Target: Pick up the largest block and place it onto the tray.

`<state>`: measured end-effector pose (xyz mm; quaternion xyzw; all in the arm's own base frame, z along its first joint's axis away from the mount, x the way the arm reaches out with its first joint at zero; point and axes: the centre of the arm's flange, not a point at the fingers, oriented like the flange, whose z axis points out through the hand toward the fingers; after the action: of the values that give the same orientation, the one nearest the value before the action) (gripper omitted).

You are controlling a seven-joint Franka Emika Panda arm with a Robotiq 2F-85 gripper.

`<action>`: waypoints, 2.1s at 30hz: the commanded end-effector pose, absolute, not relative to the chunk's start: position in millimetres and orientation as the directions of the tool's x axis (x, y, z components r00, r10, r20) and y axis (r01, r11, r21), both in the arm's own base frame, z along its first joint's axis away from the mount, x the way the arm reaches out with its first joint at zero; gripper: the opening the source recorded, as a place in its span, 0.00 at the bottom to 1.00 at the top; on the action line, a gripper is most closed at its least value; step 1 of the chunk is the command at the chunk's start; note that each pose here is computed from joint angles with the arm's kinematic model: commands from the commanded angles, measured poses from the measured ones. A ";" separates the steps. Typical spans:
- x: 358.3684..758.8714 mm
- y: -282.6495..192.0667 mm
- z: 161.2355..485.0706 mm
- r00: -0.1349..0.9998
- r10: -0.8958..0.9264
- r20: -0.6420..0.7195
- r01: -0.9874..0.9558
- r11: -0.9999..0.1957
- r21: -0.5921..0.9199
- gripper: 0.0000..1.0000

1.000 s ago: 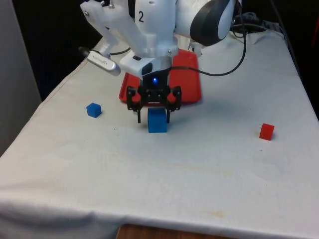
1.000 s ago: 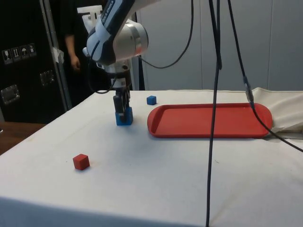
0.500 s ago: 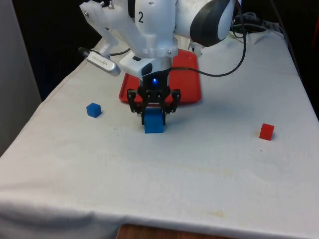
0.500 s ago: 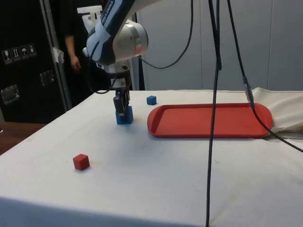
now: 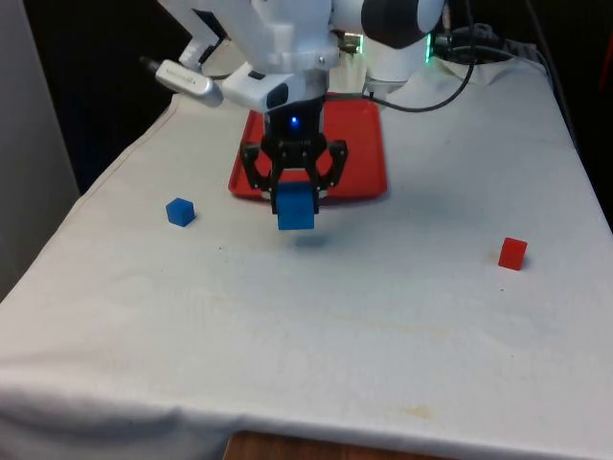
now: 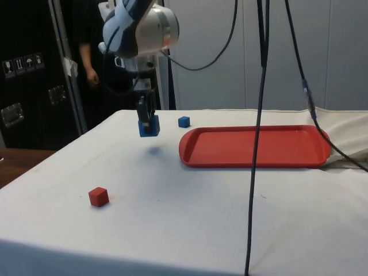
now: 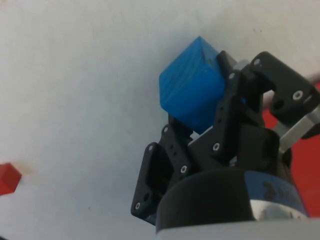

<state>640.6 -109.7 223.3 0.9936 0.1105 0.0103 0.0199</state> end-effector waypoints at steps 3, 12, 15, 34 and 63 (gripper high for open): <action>637.8 -109.9 236.1 0.975 0.221 0.012 0.221 -0.974 0.041 0.00; 633.7 -110.4 266.7 0.973 0.231 0.012 0.231 -0.973 0.026 0.00; 630.1 -110.2 280.3 0.972 0.235 0.013 0.234 -0.972 0.019 0.00; 596.1 -104.9 315.6 0.968 0.251 0.033 0.251 -0.968 -0.011 0.00; 550.5 -105.3 305.5 0.961 0.274 0.044 0.277 -0.958 -0.073 0.00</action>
<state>553.0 -104.5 304.7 0.9894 0.1375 0.0167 -0.0434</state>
